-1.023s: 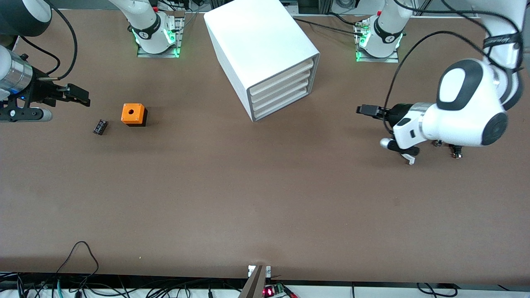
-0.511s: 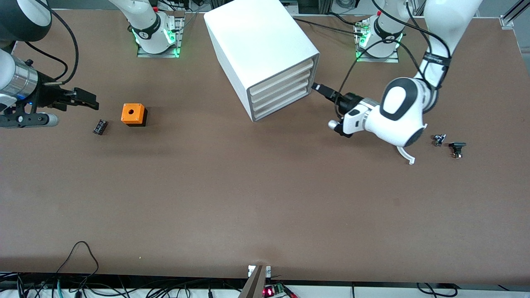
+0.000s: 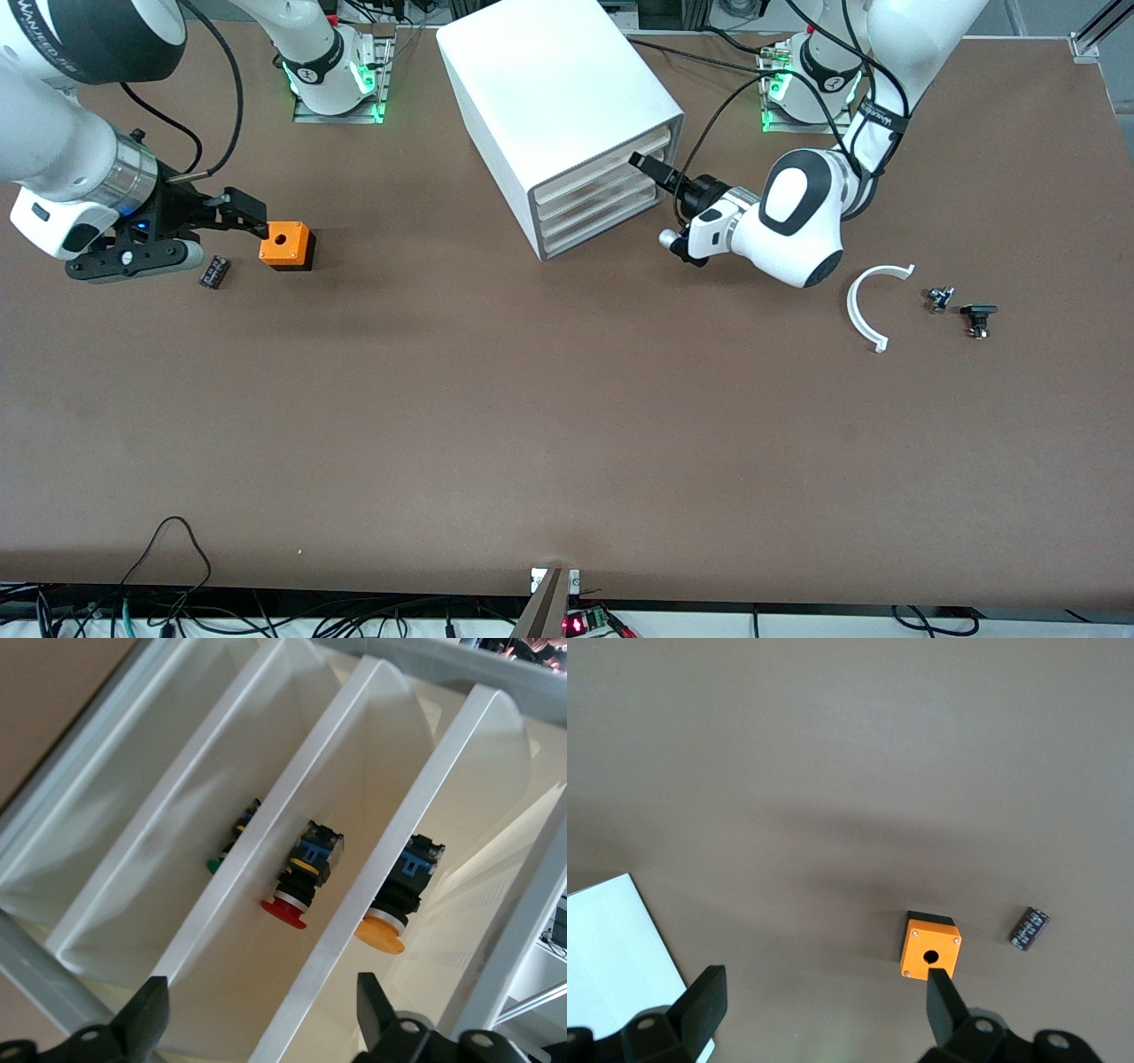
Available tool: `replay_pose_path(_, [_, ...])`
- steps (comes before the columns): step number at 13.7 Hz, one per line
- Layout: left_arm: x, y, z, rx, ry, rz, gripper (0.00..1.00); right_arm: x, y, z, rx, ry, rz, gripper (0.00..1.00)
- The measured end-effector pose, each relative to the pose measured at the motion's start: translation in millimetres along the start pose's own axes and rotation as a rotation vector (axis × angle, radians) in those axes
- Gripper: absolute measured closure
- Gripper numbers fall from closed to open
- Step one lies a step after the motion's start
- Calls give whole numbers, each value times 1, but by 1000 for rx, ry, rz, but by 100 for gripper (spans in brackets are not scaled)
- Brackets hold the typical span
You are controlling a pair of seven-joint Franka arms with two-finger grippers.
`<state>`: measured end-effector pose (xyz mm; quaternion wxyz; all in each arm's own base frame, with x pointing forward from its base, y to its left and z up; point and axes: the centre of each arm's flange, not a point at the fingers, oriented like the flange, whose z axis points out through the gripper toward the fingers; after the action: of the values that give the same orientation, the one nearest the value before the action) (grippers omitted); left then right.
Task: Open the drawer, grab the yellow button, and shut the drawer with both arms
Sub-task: 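Grasp the top drawer with the left gripper and pull it open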
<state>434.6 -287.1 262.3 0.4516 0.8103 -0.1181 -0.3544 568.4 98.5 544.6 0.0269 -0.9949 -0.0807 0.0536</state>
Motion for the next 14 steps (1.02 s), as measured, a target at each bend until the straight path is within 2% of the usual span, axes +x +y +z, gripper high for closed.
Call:
replay_pose_path(3, [-2, 2, 16, -20, -15, -6, 16, 0, -8, -1, -1, 2, -20, 0])
replay_pose_path(6, [-2, 0, 22, -20, -14, -11, 50, 0, -10, -2, -2, 2, -50, 0])
replay_pose_path(8, [-3, 3, 18, -36, -1, -10, 69, 0, -11, -2, -2, 2, -76, 0])
replay_pose_path(9, [-3, 3, 13, -39, 13, -6, 74, 0, -13, -2, -2, 2, -86, 0])
replay_pose_path(11, [-1, -3, -15, -39, 88, -6, 75, 1, -22, 1, -3, 2, -103, 0])
replay_pose_path(13, [2, -8, -62, -33, 207, -7, 75, 12, -36, 7, -7, 27, -136, 0])
replay_pose_path(14, [3, -10, -85, -30, 264, -2, 78, 20, -43, 11, -6, 40, -169, 0])
